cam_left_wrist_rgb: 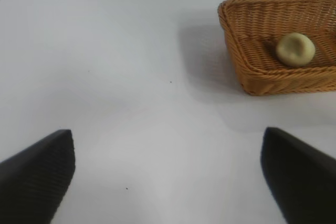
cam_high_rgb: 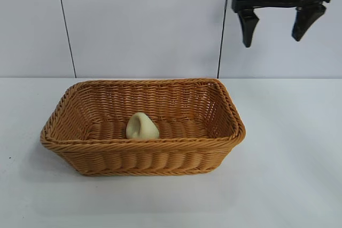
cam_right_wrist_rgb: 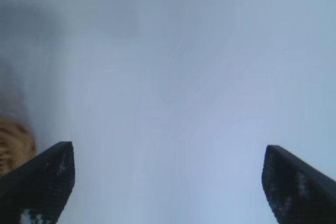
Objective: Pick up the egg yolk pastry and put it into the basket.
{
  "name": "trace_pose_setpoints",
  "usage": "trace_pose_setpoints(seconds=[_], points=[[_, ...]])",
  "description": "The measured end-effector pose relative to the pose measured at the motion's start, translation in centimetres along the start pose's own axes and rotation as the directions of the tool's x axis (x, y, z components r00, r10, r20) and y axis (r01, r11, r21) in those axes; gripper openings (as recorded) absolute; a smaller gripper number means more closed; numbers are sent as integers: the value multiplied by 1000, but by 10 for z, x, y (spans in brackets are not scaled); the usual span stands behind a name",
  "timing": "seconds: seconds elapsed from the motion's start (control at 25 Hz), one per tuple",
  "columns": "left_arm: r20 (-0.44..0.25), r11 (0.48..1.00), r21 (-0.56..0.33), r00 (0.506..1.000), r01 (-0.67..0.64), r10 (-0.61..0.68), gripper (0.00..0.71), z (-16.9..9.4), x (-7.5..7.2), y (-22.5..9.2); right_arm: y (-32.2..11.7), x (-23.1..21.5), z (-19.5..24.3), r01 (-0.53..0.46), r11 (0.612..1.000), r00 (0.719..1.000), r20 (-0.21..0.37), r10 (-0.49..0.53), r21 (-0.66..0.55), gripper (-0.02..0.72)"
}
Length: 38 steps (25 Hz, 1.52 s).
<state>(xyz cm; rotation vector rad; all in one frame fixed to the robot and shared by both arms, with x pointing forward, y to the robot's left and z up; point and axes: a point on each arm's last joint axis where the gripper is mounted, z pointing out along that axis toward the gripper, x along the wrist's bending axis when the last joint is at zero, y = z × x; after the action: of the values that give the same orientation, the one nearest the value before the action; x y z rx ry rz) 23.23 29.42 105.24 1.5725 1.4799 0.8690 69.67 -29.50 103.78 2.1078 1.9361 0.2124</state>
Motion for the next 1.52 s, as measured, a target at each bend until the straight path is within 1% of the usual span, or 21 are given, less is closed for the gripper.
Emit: trace_pose_setpoints(seconds=[0.16, 0.24, 0.44, 0.56, 0.72, 0.84, 0.96, 1.12, 1.24, 1.32, 1.4, 1.52], points=[[0, 1000, 0, 1000, 0, 0, 692, 0, 0, 0, -4, 3, -2, 12, 1000, 999, -41, -12, 10, 694], [0, 1000, 0, 1000, 0, 0, 692, 0, 0, 0, -12, 4, -5, 22, 999, 998, -51, -21, 28, 694], [0, 1000, 0, 1000, 0, 0, 692, 0, 0, 0, -50, -2, -21, 37, 995, 998, -49, -33, 90, 696], [0, 1000, 0, 1000, 0, 0, 692, 0, 0, 0, -88, -4, -26, 43, 985, 997, -64, -33, 165, 695], [0, 1000, 0, 1000, 0, 0, 692, 0, 0, 0, -144, -10, -41, 53, 971, 996, -78, -36, 232, 696], [0, 1000, 0, 1000, 0, 0, 692, 0, 0, 0, -189, -15, -53, 54, 965, 996, -80, -35, 258, 696], [0, 1000, 0, 1000, 0, 0, 692, 0, 0, 0, -236, -21, -64, 54, 967, 996, -85, -33, 251, 696], [0, 1000, 0, 1000, 0, 0, 692, 0, 0, 0, -289, -26, -70, 44, 987, 995, -97, -29, 156, 696], [0, 1000, 0, 1000, 0, 0, 692, 0, 0, 0, -319, -30, -76, 40, 998, 994, -105, -35, 43, 696], [0, 1000, 0, 1000, 0, 0, 692, 0, 0, 0, -336, -32, -82, 46, 998, 993, -110, -51, -47, 696], [0, 1000, 0, 1000, 0, 0, 692, 0, 0, 0, -350, -34, -92, 40, 987, 991, -119, -59, -158, 696], [0, 1000, 0, 1000, 0, 0, 692, 0, 0, 0, -366, -37, -110, 18, 949, 990, -130, -62, -316, 696]])
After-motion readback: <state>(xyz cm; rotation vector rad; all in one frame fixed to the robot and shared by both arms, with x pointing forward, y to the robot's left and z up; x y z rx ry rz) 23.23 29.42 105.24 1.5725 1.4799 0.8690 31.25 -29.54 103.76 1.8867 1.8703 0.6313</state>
